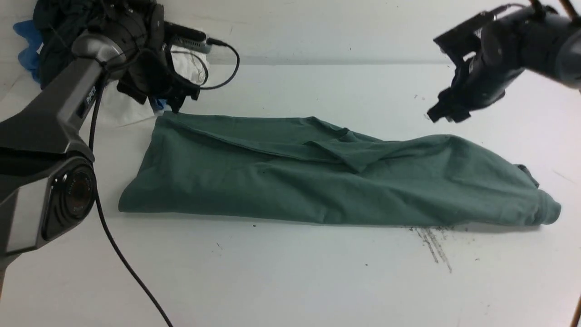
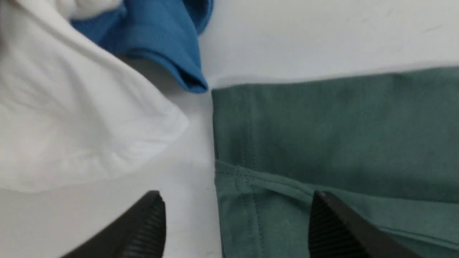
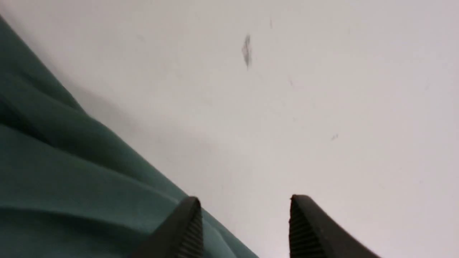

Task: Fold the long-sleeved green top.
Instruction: Use both arms to drag the lower edge of the fabric forward and fold it over the upper edge

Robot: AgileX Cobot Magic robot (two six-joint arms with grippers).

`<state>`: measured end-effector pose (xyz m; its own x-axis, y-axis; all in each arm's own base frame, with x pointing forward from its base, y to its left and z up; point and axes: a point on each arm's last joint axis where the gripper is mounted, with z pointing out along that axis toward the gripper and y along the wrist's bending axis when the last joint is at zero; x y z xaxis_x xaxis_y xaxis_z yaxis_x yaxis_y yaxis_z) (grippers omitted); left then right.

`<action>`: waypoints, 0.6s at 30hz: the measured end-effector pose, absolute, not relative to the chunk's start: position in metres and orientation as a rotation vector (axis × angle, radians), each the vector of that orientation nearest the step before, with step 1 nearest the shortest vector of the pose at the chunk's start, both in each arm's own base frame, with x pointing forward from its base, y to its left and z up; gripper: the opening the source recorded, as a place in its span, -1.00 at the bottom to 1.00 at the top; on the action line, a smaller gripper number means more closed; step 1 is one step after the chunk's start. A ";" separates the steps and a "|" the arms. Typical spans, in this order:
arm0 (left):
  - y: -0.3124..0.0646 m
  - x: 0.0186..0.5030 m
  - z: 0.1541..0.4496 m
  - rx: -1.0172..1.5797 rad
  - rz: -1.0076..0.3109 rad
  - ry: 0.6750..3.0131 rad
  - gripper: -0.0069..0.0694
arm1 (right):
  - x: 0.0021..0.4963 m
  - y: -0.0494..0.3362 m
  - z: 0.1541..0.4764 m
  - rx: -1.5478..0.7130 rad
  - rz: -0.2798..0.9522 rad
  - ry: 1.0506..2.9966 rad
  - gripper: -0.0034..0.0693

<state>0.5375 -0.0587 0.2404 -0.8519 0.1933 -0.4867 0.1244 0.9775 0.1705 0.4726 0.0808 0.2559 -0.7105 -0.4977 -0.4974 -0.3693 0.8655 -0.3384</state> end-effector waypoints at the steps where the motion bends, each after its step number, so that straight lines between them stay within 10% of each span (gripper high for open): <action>1: -0.061 0.536 0.250 0.231 0.175 2.580 0.45 | 0.471 0.087 0.263 -0.630 -0.255 2.429 -0.22; 9: -0.075 0.530 0.263 0.294 0.033 2.573 0.10 | 0.458 0.118 0.247 -0.711 0.064 2.578 -0.87; 18: -0.137 0.500 0.221 0.571 -0.313 2.735 -0.51 | 0.455 0.161 0.181 -0.933 0.402 2.662 -0.94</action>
